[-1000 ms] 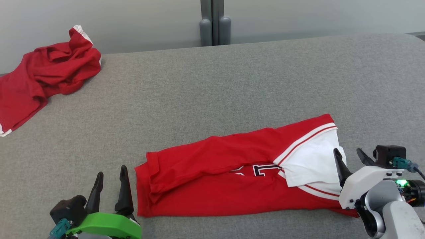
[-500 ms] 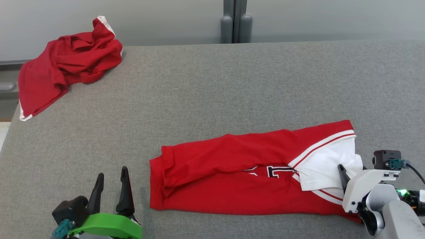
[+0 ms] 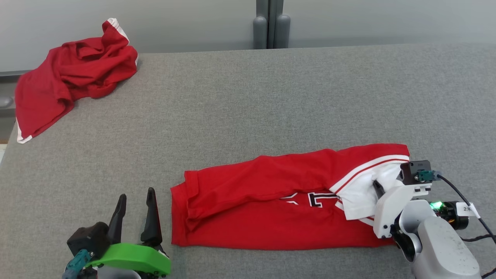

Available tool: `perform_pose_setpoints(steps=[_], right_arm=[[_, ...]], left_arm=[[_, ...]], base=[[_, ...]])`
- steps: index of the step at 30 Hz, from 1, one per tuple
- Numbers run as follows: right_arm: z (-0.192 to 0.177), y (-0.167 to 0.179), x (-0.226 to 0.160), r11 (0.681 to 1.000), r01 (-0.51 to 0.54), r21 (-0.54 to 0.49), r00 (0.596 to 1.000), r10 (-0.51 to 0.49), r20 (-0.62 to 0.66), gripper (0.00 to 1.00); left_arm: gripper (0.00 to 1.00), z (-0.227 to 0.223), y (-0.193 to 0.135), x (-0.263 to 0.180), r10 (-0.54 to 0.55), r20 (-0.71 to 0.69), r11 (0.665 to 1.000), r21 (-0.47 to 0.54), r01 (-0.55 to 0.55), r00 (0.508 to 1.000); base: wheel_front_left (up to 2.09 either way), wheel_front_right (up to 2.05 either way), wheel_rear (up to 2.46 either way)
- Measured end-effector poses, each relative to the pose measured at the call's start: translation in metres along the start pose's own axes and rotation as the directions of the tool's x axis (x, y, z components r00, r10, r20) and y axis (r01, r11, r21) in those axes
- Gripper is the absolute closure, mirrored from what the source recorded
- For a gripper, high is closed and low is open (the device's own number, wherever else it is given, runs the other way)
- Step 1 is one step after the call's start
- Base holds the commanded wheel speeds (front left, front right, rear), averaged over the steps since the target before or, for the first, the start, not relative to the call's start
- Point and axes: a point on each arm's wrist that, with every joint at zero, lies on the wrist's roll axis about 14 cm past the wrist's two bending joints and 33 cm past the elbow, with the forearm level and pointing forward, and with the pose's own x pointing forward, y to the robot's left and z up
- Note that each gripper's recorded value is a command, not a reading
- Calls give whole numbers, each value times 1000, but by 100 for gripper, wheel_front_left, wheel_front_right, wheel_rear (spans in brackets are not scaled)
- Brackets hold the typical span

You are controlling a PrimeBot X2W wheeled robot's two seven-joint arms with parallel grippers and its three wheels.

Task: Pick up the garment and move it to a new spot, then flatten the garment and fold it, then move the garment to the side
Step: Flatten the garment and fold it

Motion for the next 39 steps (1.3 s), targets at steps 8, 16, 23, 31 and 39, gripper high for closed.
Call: perform_pose_setpoints(steps=[8,16,23,31,39], right_arm=[[21,-43,-12,995,96,24,992,-98,74,100],[45,-137,-60,947,305,104,934,-319,162,100],[57,-157,-86,921,352,170,896,-384,223,100],[69,-96,-76,965,192,178,935,-235,265,100],[81,0,-63,990,-63,127,954,22,300,100]], left_arm=[[0,-1,-20,6,-67,0,998,18,67,998],[0,-4,-60,20,-188,-13,982,23,189,982],[0,-15,-83,27,-253,-44,967,20,254,966],[0,-19,-93,30,-282,-57,959,21,284,958],[0,-11,-86,27,-266,-36,963,27,267,963]], base=[[0,0,0],[0,0,0],[0,0,0],[0,0,0],[0,0,0]])
